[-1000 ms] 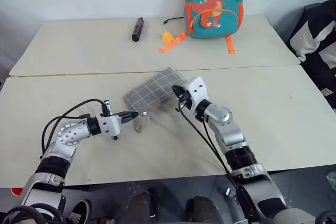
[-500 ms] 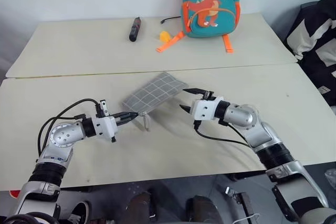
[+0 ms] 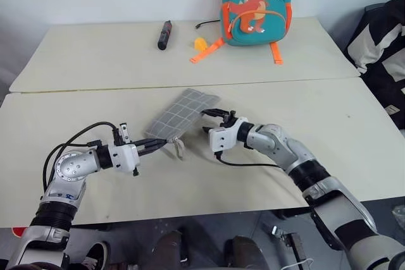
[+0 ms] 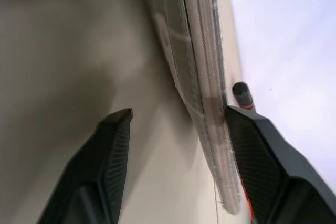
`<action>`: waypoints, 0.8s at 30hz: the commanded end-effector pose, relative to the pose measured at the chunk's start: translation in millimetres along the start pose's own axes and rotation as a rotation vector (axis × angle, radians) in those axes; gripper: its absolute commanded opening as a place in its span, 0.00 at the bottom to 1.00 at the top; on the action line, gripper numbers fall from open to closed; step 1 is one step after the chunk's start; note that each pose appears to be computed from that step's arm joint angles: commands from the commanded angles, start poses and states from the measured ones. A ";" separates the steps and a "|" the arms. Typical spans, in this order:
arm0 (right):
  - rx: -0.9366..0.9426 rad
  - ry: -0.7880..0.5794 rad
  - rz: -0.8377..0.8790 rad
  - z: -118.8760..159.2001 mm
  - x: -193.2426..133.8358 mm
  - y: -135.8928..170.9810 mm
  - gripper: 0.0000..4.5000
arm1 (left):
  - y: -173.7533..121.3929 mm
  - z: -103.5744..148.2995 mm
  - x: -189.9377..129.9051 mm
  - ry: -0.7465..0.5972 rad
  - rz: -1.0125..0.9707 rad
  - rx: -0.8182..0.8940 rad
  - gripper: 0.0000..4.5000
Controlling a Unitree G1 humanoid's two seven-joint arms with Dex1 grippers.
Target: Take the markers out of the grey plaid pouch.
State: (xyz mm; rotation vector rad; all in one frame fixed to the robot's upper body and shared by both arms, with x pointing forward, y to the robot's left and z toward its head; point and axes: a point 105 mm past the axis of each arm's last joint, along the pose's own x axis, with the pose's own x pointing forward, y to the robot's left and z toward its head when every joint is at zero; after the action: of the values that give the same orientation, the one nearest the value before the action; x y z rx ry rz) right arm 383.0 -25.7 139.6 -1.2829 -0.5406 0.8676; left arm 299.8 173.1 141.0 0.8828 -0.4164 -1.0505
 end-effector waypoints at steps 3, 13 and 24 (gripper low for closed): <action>-0.019 -0.045 -0.062 11.1 6.0 -14.5 0.28 | 3.6 7.7 -3.4 -0.020 0.025 0.016 0.00; 0.036 -0.048 -0.089 8.0 -4.0 -16.2 0.01 | 3.1 7.1 -3.3 -0.022 0.040 -0.025 0.00; 0.075 -0.044 -0.100 10.4 -9.0 -27.0 0.00 | 8.4 -2.2 -14.0 0.062 0.068 0.019 0.48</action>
State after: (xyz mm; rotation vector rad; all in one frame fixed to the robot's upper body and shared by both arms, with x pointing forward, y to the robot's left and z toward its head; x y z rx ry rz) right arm 378.0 -28.1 151.0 -1.1937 -0.5469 0.8568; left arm 297.4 183.5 137.3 0.8572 -0.3533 -1.0103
